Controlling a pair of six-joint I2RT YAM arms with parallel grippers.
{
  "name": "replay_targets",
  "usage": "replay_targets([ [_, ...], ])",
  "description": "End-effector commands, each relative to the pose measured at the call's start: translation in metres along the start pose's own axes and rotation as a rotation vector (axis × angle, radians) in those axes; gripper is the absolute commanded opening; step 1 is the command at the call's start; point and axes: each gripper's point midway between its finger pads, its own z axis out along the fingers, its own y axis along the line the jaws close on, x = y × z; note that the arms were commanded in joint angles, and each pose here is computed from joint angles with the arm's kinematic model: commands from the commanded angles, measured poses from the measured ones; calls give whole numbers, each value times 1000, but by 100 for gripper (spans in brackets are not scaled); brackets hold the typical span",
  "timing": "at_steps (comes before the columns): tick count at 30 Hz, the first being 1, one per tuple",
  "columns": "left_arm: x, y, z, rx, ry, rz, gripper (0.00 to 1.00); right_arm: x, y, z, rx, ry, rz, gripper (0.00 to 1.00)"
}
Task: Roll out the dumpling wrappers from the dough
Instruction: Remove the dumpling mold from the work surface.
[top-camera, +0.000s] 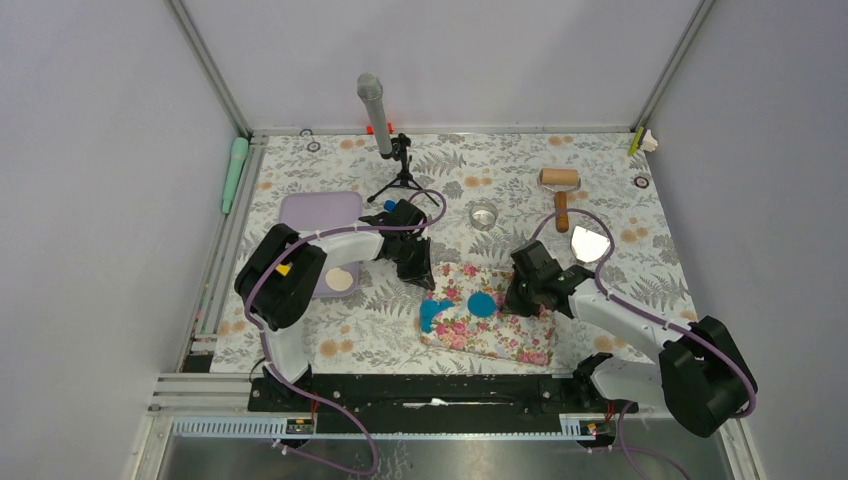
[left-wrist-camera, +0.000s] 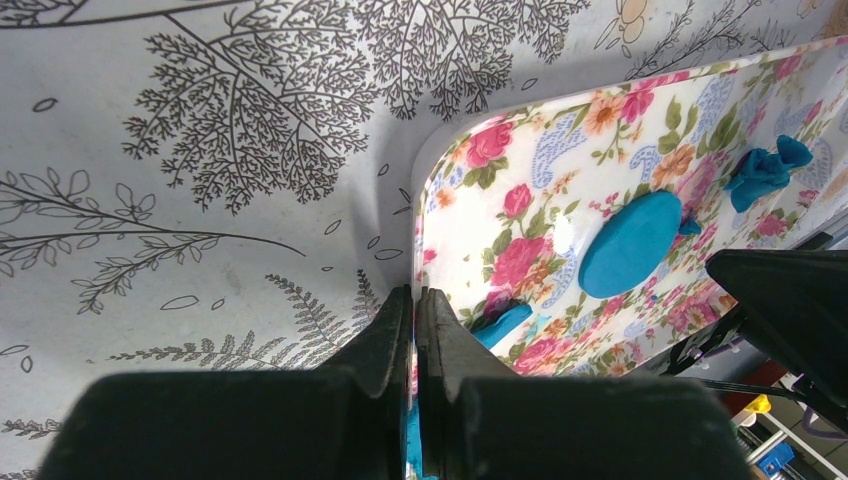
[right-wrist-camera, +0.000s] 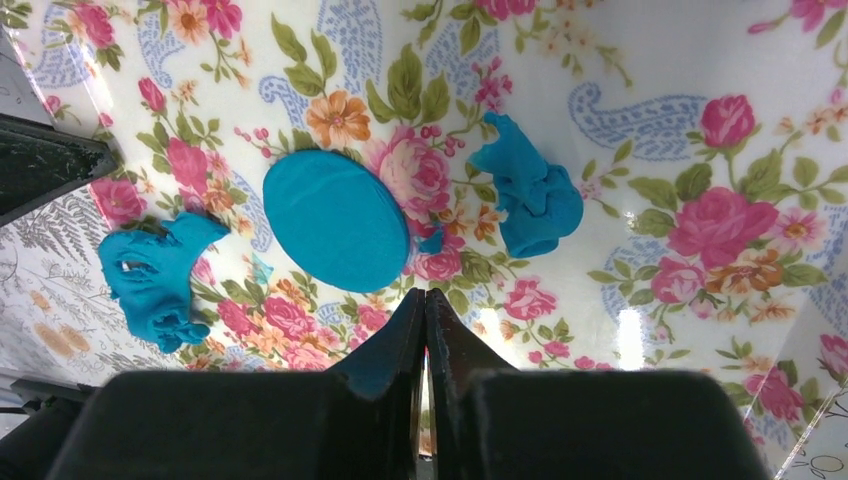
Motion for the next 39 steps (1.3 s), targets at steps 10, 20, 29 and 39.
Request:
replay_targets([
  [10, 12, 32, 10, -107, 41, -26, 0, -31, 22, 11, 12, -68, -52, 9],
  [20, 14, 31, 10, -103, 46, -25, 0, -19, 10, 24, 55, -17, -47, 8],
  [29, 13, 31, 10, -101, 46, -26, 0, -22, -20, 14, 179, -58, -89, 8],
  [39, 13, 28, 9, -92, 51, -18, 0, -48, -10, -7, 162, -173, -104, 8],
])
